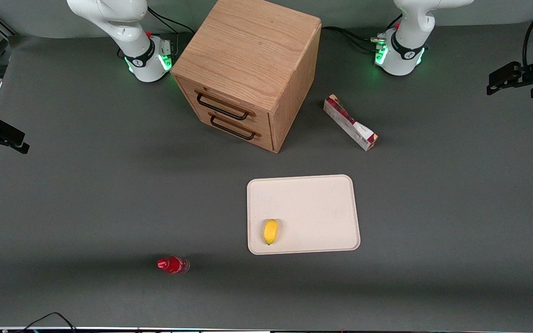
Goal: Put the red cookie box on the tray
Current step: 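Move the left gripper over the red-and-white cookie box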
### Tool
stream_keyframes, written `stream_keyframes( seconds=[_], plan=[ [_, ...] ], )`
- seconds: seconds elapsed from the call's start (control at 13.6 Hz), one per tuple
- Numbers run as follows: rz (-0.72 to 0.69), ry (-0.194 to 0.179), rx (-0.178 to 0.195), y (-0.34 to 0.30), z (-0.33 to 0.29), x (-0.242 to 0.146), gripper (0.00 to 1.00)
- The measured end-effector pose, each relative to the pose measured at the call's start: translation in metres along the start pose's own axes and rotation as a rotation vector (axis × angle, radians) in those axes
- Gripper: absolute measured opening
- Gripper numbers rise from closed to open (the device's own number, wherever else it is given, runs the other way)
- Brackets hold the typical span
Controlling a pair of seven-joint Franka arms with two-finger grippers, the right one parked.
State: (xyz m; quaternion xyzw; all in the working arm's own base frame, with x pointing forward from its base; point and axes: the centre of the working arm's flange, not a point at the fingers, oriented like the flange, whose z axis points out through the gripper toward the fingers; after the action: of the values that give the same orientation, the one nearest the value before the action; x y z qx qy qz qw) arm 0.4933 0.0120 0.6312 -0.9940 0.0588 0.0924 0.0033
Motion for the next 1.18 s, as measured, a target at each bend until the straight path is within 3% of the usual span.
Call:
stream_keyframes(
  seconds=[0.29,0.44,0.59,0.74,0.96,1.18],
  plan=[
    [0.007,-0.034,-0.005,0.000,0.004,0.006,1.00],
    [-0.006,-0.102,-0.015,0.010,0.019,0.011,1.00],
    [-0.089,-0.172,-0.057,0.040,0.044,0.022,1.00],
    [-0.204,-0.238,-0.069,0.079,0.072,0.030,1.00],
    [-0.383,-0.253,-0.004,0.155,0.129,0.036,1.00],
    [-0.502,-0.224,0.049,0.220,0.205,0.028,1.00]
  ],
)
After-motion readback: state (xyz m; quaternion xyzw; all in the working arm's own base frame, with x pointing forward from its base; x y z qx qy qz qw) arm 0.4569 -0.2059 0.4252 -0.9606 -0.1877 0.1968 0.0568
